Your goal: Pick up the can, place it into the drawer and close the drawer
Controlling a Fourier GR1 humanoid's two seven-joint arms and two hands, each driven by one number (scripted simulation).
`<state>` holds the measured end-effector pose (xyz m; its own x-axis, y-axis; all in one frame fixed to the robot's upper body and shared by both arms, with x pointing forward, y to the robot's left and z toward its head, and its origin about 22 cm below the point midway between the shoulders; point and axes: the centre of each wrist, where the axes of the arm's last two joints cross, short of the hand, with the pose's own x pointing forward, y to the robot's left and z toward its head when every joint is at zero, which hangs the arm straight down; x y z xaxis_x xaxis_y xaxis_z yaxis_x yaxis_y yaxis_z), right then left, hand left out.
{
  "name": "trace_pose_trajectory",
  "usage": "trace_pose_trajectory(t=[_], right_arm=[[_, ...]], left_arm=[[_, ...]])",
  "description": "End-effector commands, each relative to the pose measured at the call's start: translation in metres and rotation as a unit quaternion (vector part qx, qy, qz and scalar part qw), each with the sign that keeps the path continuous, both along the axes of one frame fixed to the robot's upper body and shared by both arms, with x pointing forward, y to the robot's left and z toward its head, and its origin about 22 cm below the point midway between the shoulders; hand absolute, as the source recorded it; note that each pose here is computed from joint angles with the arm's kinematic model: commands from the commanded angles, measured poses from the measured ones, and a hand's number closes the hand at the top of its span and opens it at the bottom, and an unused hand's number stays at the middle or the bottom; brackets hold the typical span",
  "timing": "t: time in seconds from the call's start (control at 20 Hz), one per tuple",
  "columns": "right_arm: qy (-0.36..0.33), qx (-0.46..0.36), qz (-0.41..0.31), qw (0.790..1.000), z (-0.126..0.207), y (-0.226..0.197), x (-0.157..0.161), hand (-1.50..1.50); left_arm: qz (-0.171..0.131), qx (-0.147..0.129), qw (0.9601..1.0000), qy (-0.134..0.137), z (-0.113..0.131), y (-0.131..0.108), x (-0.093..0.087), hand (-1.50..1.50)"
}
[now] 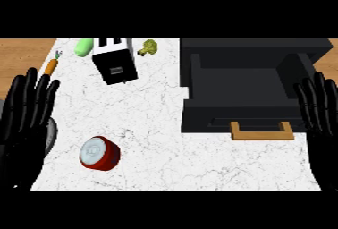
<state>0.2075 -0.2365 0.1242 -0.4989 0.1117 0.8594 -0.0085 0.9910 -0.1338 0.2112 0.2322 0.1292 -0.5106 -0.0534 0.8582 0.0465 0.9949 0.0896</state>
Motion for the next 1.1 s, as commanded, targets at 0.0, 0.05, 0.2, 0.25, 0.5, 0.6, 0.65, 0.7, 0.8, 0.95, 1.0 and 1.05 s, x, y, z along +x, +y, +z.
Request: trace_pose_trajectory(t=[0.0, 0.05, 0.2, 0.25, 0.5, 0.6, 0.65, 0.7, 0.8, 0.95, 1.0, 1.05], right_arm=[[-0.013, 0.011, -0.015, 1.0, 0.015, 0.007, -0.002, -1.5], [-0.01, 0.003, -0.006, 1.0, -0.011, 0.001, 0.007, -1.5], [-0.028, 0.014, -0.025, 0.999, -0.002, -0.003, 0.006, -1.5], [-0.024, 0.005, -0.024, 0.999, 0.011, -0.005, 0.005, -1.5], [0.147, 0.03, -0.071, 0.986, -0.02, -0.022, -0.011, -1.5], [0.152, 0.023, -0.073, 0.985, -0.015, -0.025, -0.013, -1.5], [0.148, 0.028, -0.075, 0.986, -0.03, -0.023, -0.02, -1.5], [0.152, 0.027, -0.07, 0.985, -0.026, -0.016, -0.026, -1.5], [0.151, 0.029, -0.079, 0.985, -0.043, -0.042, -0.033, -1.5], [0.154, 0.017, -0.069, 0.986, -0.033, -0.039, -0.042, -1.5], [0.144, 0.026, -0.067, 0.987, -0.037, -0.023, -0.028, -1.5], [0.15, 0.024, -0.075, 0.985, -0.027, -0.04, -0.035, -1.5]], left_arm=[[-0.06, 0.001, 0.9982, -0.009, 0.0, -0.002, -0.013, -1.5], [-0.107, -0.004, 0.9942, -0.012, -0.004, 0.0, -0.013, -1.5], [-0.257, -0.009, 0.9663, -0.017, 0.002, -0.014, -0.024, -1.5], [-0.301, -0.01, 0.9531, -0.029, 0.008, -0.016, -0.027, -1.5], [-0.227, 0.083, 0.9555, 0.17, -0.006, 0.019, -0.05, -1.5], [-0.226, 0.079, 0.9545, 0.177, -0.008, 0.034, -0.068, -1.5], [-0.225, 0.077, 0.9551, 0.177, -0.017, 0.041, -0.067, -1.5], [-0.237, 0.081, 0.9519, 0.177, -0.002, 0.036, -0.063, -1.5], [-0.229, 0.079, 0.9535, 0.18, -0.001, 0.052, -0.078, -1.5], [-0.223, 0.068, 0.9559, 0.179, 0.009, 0.05, -0.07, -1.5], [-0.219, 0.052, 0.9557, 0.189, 0.009, 0.055, -0.068, -1.5], [-0.221, 0.056, 0.954, 0.194, -0.015, 0.054, -0.08, -1.5]])
